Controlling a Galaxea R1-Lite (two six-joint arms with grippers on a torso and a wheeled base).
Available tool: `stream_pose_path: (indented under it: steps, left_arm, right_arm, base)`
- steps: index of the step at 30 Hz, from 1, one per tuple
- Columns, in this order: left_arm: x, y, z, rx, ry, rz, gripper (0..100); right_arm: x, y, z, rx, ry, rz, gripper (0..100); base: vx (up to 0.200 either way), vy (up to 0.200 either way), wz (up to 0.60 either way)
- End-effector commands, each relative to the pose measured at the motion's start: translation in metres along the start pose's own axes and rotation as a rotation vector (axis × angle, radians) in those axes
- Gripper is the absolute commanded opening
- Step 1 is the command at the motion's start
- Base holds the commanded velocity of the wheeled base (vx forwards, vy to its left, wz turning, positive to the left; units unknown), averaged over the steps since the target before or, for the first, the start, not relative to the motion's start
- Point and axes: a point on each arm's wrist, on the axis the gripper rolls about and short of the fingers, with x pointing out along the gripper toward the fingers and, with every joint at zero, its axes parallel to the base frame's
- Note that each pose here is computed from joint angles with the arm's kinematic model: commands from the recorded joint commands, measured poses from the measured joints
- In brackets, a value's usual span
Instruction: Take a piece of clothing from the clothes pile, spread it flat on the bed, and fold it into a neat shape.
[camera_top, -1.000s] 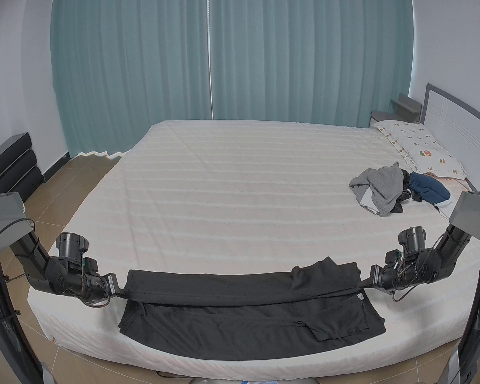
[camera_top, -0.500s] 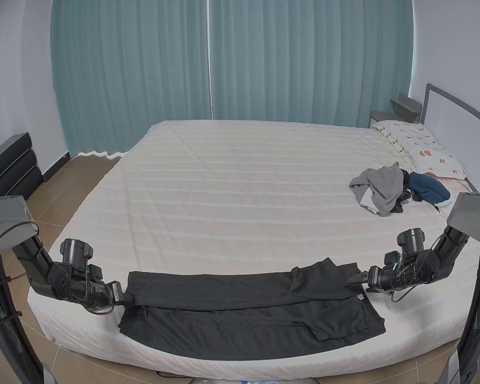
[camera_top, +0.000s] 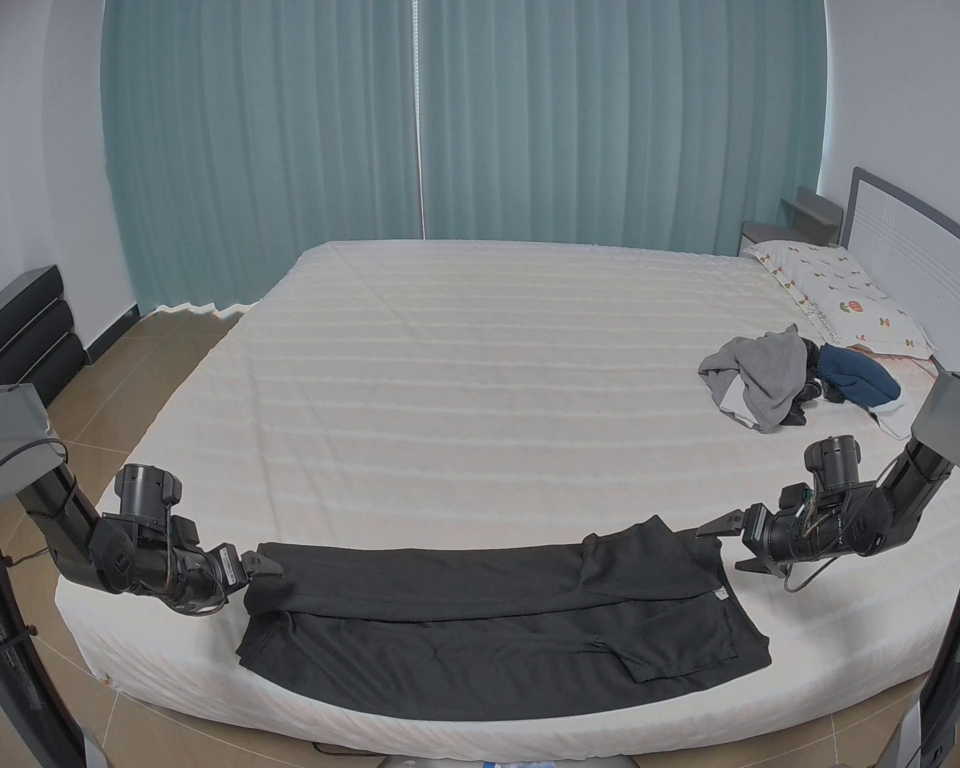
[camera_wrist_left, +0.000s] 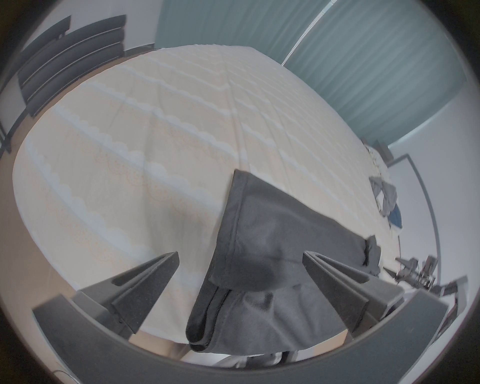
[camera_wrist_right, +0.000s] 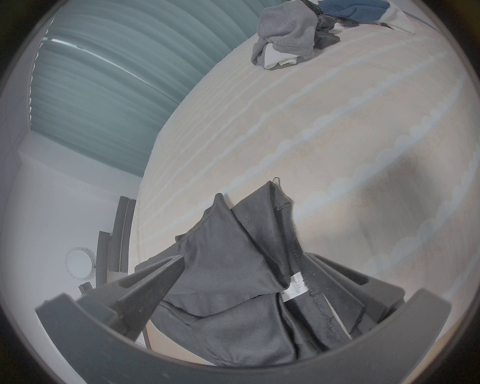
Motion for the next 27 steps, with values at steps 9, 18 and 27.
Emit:
stream_pose_path:
  steps: [9, 18, 27]
  left_arm:
    - [0.035, -0.011, 0.035, -0.123, -0.05, -0.034, 100]
    - [0.058, -0.006, 0.039, -0.127, -0.033, -0.023, 0]
    - [0.057, -0.006, 0.043, -0.192, -0.056, -0.017, 0]
  right_arm:
    - [0.008, 0.002, 0.011, 0.149, -0.004, 0.046, 100]
    - [0.011, -0.003, 0.01, 0.151, 0.003, 0.037, 100]
    - [0.02, -0.004, 0.012, 0.145, -0.003, 0.033, 100]
  base:
    - [0.0, 0.0, 0.0]
    - [0.0, 0.0, 0.0]
    - [0.0, 0.0, 0.0]
